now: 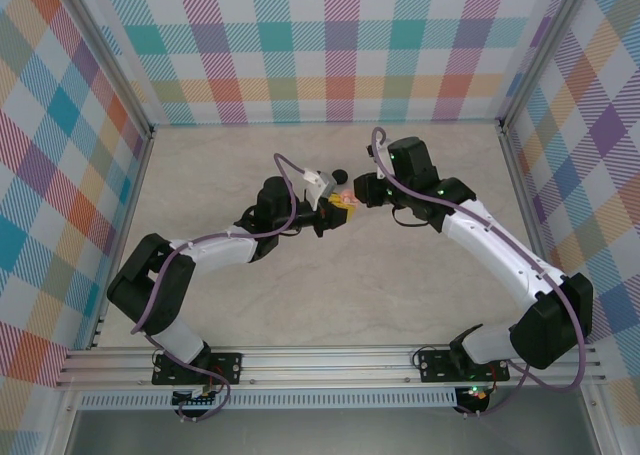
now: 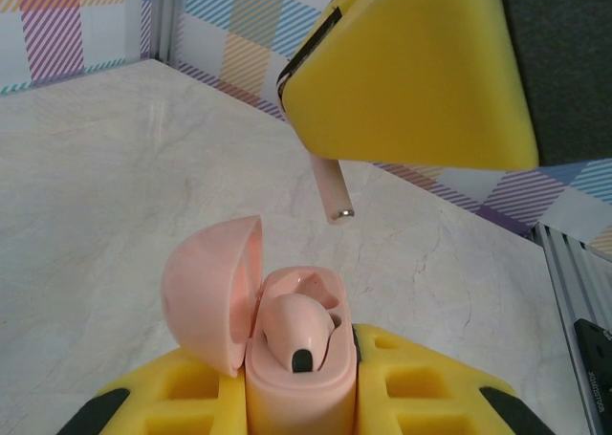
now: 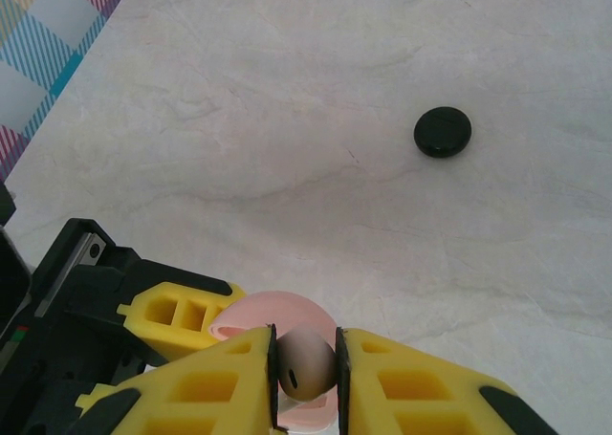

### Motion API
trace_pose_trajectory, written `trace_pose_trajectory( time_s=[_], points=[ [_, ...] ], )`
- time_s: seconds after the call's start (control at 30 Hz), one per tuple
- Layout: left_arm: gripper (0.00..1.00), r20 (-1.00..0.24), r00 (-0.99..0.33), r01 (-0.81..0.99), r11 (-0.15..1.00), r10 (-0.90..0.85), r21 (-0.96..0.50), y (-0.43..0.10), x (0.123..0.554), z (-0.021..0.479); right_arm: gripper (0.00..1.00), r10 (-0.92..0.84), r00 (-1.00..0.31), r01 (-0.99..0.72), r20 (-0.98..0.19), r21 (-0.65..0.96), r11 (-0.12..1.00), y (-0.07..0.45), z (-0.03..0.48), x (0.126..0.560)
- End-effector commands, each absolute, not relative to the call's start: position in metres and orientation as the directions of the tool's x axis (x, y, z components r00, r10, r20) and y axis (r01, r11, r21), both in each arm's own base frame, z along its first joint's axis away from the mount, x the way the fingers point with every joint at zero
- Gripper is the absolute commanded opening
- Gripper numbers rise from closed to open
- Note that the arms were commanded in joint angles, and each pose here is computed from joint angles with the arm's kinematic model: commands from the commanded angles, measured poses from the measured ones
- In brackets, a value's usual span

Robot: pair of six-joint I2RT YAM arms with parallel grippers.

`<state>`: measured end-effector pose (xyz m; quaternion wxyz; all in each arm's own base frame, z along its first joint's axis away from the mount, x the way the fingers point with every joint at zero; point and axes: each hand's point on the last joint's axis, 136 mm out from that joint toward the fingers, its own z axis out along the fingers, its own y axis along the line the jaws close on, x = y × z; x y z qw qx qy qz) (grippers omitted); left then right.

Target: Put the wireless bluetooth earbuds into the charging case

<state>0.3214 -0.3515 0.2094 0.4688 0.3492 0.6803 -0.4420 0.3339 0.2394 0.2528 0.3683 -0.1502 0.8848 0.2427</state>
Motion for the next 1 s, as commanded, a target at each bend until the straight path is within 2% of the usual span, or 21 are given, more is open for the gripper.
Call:
trace_pose_trajectory(
  time_s=[0.0, 0.97],
  points=[
    [0.08, -0.955, -0.294, 0.901, 0.341, 0.031, -0.267, -0.359, 0.322, 0.227, 0.24, -0.090, -0.658, -0.479, -0.748, 0.323, 0.816, 0.247, 0.264, 0.332],
    [0.07, -0.956, -0.295, 0.905, 0.324, 0.010, -0.276, -0.360, 0.319, 0.240, 0.24, -0.117, -0.667, -0.480, -0.736, 0.305, 0.823, 0.250, 0.255, 0.332]
  ],
)
